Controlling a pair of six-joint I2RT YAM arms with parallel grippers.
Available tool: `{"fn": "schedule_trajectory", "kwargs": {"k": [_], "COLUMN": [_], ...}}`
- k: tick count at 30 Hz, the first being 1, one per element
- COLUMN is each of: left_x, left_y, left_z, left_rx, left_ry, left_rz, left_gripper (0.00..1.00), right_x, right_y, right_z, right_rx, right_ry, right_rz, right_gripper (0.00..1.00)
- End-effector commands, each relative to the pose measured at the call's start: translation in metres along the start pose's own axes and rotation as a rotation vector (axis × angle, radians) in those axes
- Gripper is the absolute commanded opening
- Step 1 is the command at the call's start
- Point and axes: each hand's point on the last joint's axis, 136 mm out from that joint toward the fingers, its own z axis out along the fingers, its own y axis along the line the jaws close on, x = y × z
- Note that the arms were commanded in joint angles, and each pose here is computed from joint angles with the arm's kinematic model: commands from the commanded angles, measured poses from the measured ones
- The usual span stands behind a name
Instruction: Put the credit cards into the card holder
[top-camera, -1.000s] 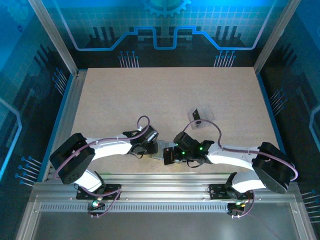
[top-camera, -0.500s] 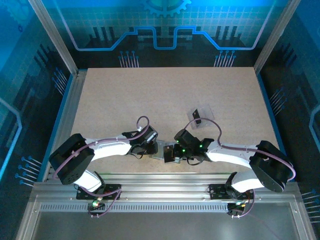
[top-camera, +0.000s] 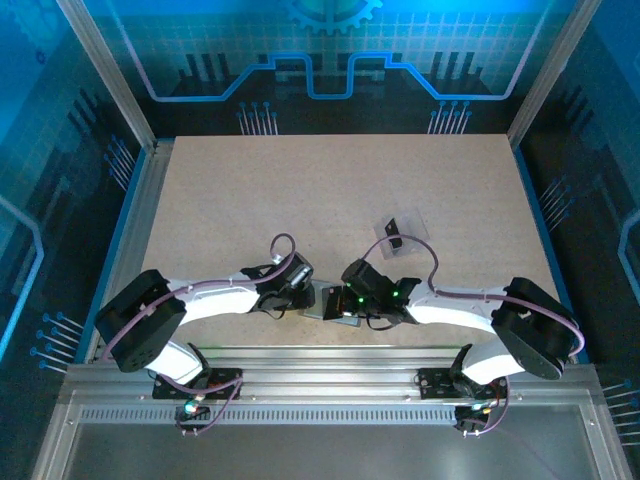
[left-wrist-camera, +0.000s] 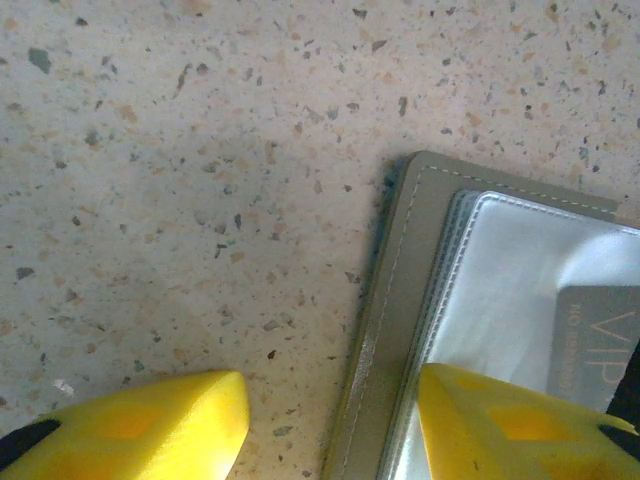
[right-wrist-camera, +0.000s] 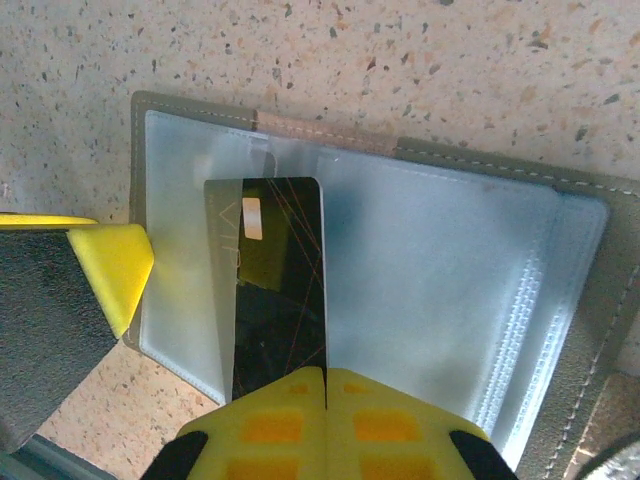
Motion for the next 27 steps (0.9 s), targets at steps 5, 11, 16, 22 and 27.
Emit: {"fn": "schedule_trajectory", "kwargs": {"k": [5, 11, 16, 22, 27], "left_x": [0.055, 0.054, 0.057, 0.060, 0.061], "left_y": [0.015, 0.012, 0.012, 0.019, 0.021], "left_z": [0.029, 0.023, 0.020, 0.016, 0.015], "left_rx": [0.002, 0.014, 0.008, 0.003, -0.002], "left_ry": [0.173, 0.159, 0.152, 0.142, 0.141], "left_rz": [-0.014, -0.024, -0.029, -0.047, -0.055], "left_gripper": [0.52, 0.51, 0.50, 0.48, 0.47], "right_x": [-0.008, -0.003, -0.003, -0.017, -0.030], "right_y": [0.011, 0.019, 0.022, 0.021, 0.035], "right_z": [0.009, 0.018, 0.023, 0.020, 0.023], "right_rx": [0.017, -0.006, -0.003, -0.008, -0.036], "right_ry": [-0.043, -0.036, -0.030, -0.021, -0.003], "right_rz": [0.013, 0.017, 0.007, -0.024, -0.099], "right_gripper": [0.00, 0.00, 0.00, 0.00, 0.00]}}
